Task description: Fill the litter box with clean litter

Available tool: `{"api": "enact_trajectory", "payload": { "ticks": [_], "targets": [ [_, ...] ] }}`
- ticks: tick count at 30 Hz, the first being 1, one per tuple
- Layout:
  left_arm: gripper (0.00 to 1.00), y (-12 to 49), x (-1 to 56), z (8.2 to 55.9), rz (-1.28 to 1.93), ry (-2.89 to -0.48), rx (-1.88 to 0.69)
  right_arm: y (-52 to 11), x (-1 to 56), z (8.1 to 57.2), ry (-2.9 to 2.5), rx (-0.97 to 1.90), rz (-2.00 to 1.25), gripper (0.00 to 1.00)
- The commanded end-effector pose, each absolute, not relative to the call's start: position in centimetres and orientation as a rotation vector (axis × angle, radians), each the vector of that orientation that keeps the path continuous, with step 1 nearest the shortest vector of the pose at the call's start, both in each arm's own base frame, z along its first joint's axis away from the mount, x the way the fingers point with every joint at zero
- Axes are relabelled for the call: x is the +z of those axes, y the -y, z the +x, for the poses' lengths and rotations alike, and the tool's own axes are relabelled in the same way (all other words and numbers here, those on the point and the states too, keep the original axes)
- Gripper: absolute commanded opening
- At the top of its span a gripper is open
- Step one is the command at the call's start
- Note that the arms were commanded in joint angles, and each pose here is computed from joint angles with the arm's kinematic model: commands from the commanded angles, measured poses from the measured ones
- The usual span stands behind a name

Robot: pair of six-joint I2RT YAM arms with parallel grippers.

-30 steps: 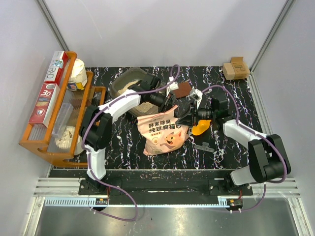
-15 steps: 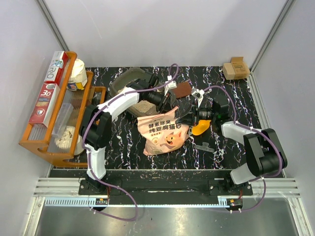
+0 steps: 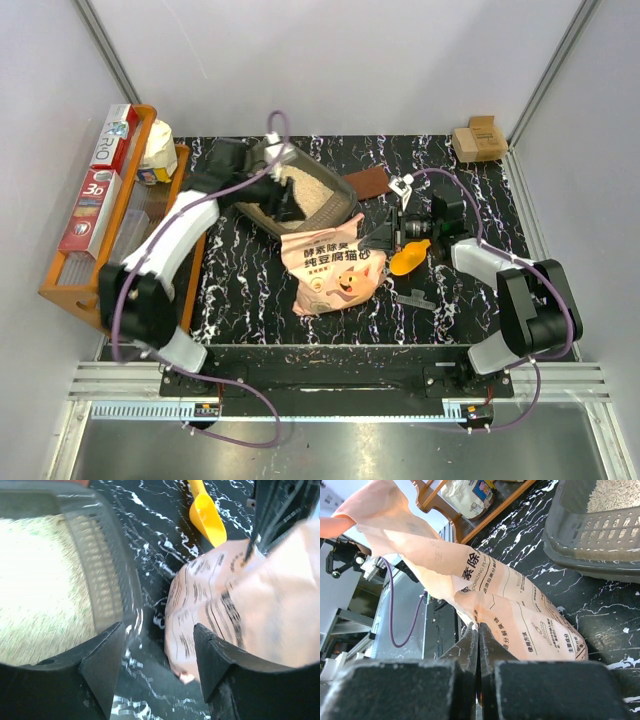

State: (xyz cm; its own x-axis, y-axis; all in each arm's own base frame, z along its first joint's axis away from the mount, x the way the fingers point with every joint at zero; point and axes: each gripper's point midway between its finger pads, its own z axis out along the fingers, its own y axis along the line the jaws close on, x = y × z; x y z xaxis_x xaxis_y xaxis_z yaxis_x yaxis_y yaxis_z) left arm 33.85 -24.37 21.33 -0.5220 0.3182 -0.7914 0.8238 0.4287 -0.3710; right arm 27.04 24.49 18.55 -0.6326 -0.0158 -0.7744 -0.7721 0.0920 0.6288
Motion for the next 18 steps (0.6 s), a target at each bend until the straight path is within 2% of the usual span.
{"api": "enact_trajectory", "payload": {
  "ticks": [1, 4, 8, 13, 18],
  "targets": [
    [0.62, 20.5, 23.7, 31.1, 0.869, -2.015, -0.882, -24.3, 21.2, 28.8, -1.764, 1.548, -0.788, 0.00],
    [0.64, 18.7, 24.4, 27.7, 0.855, -1.984, -0.837, -24.3, 21.1, 29.0, -1.816, 1.547, -0.785, 0.00],
    [0.67, 17.4, 22.4, 24.8, 0.875, -1.966, -0.805, -24.2, 20.6, 29.4, -1.865, 1.545, -0.772, 0.00],
    [0.69, 18.7, 21.5, 24.3, 0.874, -1.900, -0.898, -24.4, 20.3, 30.2, -1.896, 1.555, -0.749, 0.00],
    [0.69, 20.0, 22.6, 25.9, 0.797, -1.828, -0.966, -24.4, 20.0, 30.3, -1.914, 1.565, -0.740, 0.00]
  ]
}}
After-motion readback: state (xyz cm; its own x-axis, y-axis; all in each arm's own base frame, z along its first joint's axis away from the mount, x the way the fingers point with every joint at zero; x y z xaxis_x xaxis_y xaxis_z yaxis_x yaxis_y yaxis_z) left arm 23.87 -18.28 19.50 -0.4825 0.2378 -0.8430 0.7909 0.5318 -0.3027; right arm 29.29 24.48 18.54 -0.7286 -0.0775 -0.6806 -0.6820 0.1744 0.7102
